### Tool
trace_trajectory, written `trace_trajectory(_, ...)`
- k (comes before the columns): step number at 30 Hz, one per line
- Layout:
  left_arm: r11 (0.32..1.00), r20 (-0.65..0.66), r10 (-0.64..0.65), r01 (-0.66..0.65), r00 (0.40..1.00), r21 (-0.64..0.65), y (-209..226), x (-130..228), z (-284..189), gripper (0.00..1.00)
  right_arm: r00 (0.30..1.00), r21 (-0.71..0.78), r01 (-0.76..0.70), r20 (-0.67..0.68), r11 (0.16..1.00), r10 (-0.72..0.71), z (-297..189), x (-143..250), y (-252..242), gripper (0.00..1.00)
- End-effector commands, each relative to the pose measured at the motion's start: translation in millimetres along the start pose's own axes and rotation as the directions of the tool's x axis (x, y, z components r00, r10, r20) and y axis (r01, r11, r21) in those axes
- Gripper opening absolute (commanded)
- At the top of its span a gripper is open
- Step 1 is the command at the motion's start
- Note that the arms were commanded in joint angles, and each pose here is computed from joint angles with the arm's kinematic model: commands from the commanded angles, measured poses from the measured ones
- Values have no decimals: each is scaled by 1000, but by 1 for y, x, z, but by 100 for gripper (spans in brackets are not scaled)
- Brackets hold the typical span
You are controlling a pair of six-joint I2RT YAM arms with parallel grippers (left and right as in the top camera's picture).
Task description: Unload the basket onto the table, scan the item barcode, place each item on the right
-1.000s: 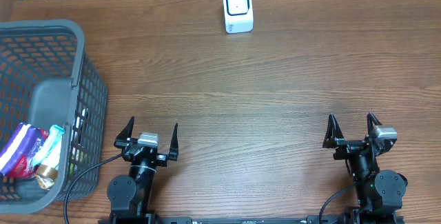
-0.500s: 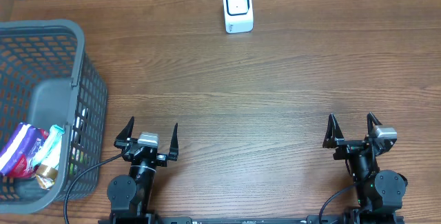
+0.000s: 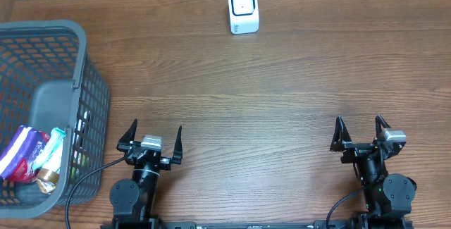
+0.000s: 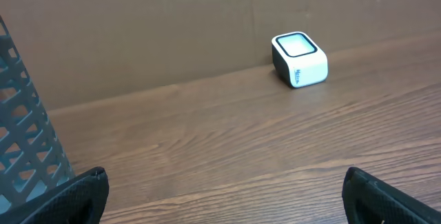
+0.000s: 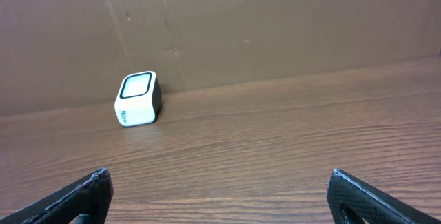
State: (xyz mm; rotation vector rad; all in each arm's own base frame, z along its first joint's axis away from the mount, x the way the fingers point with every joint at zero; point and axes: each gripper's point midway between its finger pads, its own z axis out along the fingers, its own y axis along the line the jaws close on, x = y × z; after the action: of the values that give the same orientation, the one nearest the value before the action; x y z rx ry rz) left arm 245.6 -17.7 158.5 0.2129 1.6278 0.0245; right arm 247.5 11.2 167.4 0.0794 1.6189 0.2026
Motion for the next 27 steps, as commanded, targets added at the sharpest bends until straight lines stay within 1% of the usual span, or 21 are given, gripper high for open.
trace_trajectory(1, 1000, 3, -21, 21, 1000, -10, 1, 0, 0, 100, 1000, -10, -6, 1, 1000, 6, 0, 2, 2, 100)
trace_trajectory(9, 1000, 6, -21, 21, 1000, -3, 0, 0, 0, 100, 1000, -6, -6, 1, 1000, 6, 0, 2, 1, 100)
trace_trajectory(13, 998, 7, -55, 55, 998, -10, 1, -1, 0, 100, 1000, 28, 6, 16, 1000, -6, 0, -1, -5, 100)
trace_trajectory(17, 988, 52, -156, 157, 986, -14, 4, -12, -1, 100, 998, 40, 8, 63, 999, -11, 0, -13, -6, 100)
trace_trajectory(21, 977, 81, -198, 203, 977, -63, 15, -28, -6, 100, 998, 40, 8, 61, 999, -11, -3, -21, -4, 100)
trace_trajectory(27, 974, 88, -199, 206, 976, -90, 23, -55, -14, 100, 998, 19, 10, 61, 1000, -11, -7, -33, 2, 100)
